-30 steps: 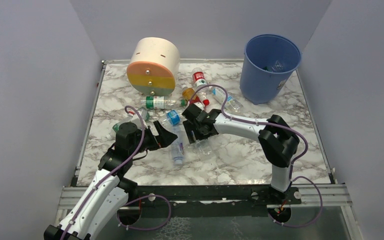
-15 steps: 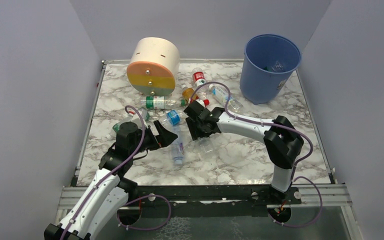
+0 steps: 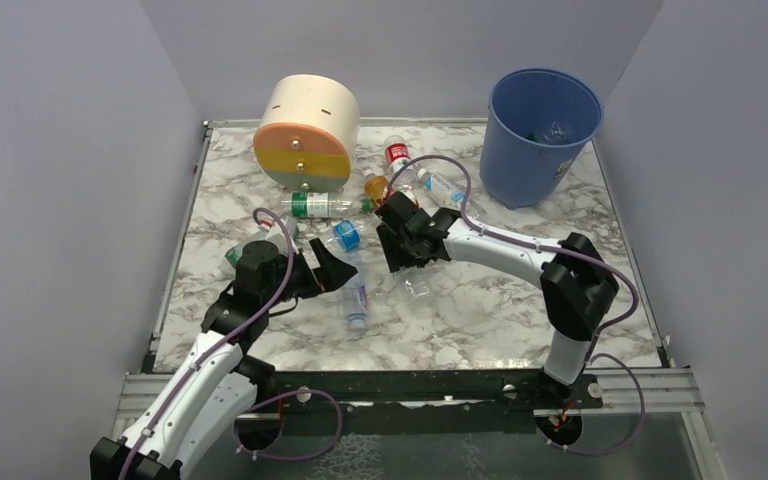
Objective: Put the plastic bottles in the bin
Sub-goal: Pick up the plastic bottle at the center of the board, then place the plastic bottle in the trash bin.
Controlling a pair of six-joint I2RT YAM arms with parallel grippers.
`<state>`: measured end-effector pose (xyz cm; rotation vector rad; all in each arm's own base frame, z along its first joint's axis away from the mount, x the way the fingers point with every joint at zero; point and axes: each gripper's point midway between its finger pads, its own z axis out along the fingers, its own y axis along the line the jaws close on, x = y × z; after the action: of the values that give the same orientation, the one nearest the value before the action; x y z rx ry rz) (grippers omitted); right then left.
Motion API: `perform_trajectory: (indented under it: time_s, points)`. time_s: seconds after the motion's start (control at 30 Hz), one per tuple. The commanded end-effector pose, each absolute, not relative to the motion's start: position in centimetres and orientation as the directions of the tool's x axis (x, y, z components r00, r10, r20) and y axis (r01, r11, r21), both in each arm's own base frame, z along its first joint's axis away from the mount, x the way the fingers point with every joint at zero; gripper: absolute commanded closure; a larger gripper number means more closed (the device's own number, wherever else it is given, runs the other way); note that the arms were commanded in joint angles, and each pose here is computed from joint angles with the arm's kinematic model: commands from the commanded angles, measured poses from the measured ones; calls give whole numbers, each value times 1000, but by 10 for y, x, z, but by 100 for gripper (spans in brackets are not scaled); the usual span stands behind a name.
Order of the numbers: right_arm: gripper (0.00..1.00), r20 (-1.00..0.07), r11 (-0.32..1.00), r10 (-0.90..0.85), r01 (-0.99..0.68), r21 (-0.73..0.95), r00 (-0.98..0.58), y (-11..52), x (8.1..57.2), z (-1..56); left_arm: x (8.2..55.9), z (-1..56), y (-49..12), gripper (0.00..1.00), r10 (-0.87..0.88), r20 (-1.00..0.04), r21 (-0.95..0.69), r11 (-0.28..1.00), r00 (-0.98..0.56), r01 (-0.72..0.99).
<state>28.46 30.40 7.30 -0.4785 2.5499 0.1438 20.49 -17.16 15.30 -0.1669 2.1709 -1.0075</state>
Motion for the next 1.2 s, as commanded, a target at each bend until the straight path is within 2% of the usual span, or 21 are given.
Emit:
perform_trajectory:
  time_s: [0.0,0.6,1.17]
  points:
    - [38,-596,923,-271,-379,62,-756,308,294,111,207,157,-177,1,-390,-566,-718,666,-726,203]
    - [39,-686,913,-149,-366,181,-712,288,321,187,214,138,-187,1,-342,-536,-717,667,-771,202]
    - [39,-764,896,-61,-372,241,-642,275,349,255,225,150,-201,1,-332,-529,-741,630,-781,234]
